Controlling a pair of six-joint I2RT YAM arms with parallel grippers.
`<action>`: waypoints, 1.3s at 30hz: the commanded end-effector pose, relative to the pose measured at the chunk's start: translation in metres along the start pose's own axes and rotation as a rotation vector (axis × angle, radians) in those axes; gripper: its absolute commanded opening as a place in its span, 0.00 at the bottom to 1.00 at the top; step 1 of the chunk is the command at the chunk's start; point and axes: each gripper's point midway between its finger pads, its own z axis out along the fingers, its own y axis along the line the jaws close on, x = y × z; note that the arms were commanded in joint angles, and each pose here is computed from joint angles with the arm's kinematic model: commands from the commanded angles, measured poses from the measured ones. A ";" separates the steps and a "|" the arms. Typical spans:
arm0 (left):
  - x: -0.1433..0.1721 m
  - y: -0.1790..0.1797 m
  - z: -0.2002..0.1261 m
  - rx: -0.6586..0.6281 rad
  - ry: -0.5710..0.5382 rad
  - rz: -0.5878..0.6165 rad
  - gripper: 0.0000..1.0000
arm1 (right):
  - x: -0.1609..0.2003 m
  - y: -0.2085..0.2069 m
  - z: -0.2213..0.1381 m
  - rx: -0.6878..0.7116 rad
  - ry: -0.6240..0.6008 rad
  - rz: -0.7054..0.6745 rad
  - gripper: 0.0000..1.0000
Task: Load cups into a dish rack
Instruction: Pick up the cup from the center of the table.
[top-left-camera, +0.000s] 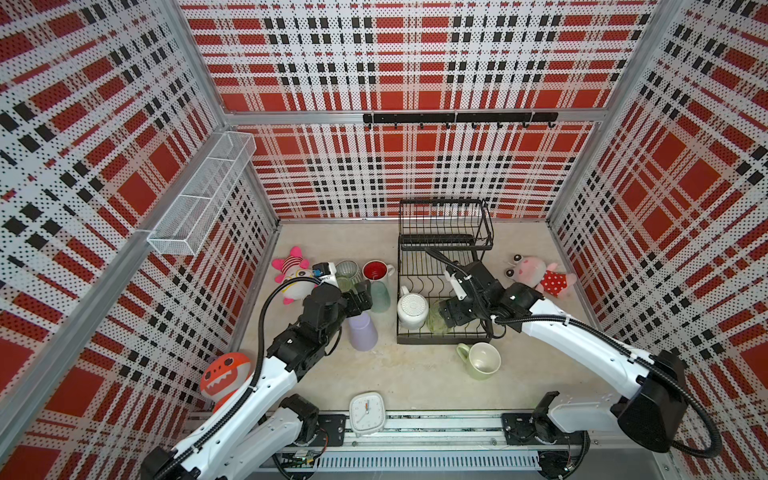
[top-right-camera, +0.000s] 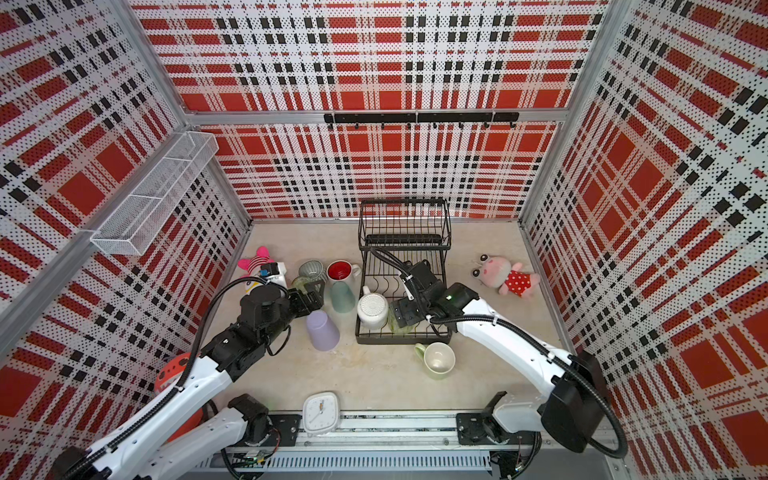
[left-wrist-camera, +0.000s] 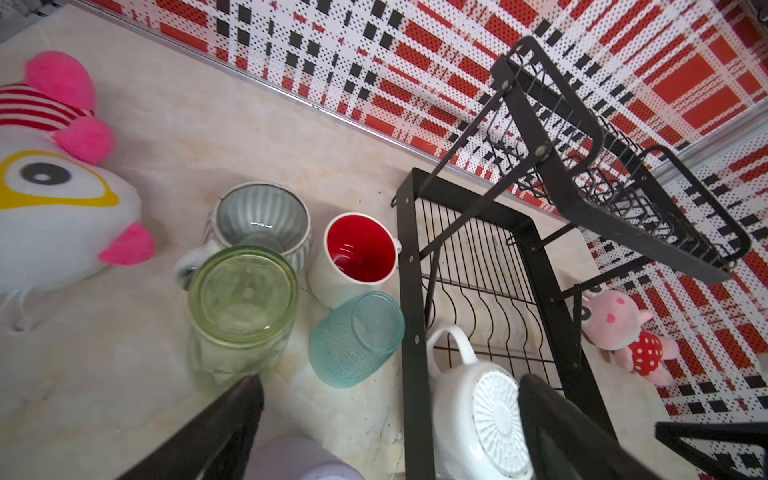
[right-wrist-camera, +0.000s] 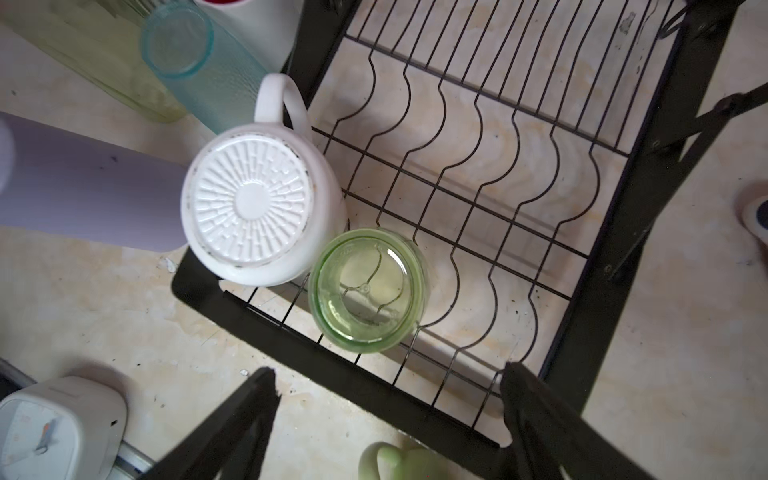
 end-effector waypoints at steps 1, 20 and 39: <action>0.001 0.020 -0.005 -0.037 0.003 -0.016 0.98 | -0.017 0.017 -0.019 -0.057 -0.036 -0.035 0.88; 0.012 0.147 0.008 -0.276 -0.001 -0.274 0.98 | -0.071 0.222 0.043 -0.288 -0.033 -0.265 1.00; 0.005 0.197 0.007 -0.275 -0.065 -0.449 0.98 | -0.054 0.236 0.116 -0.187 0.011 -0.238 0.99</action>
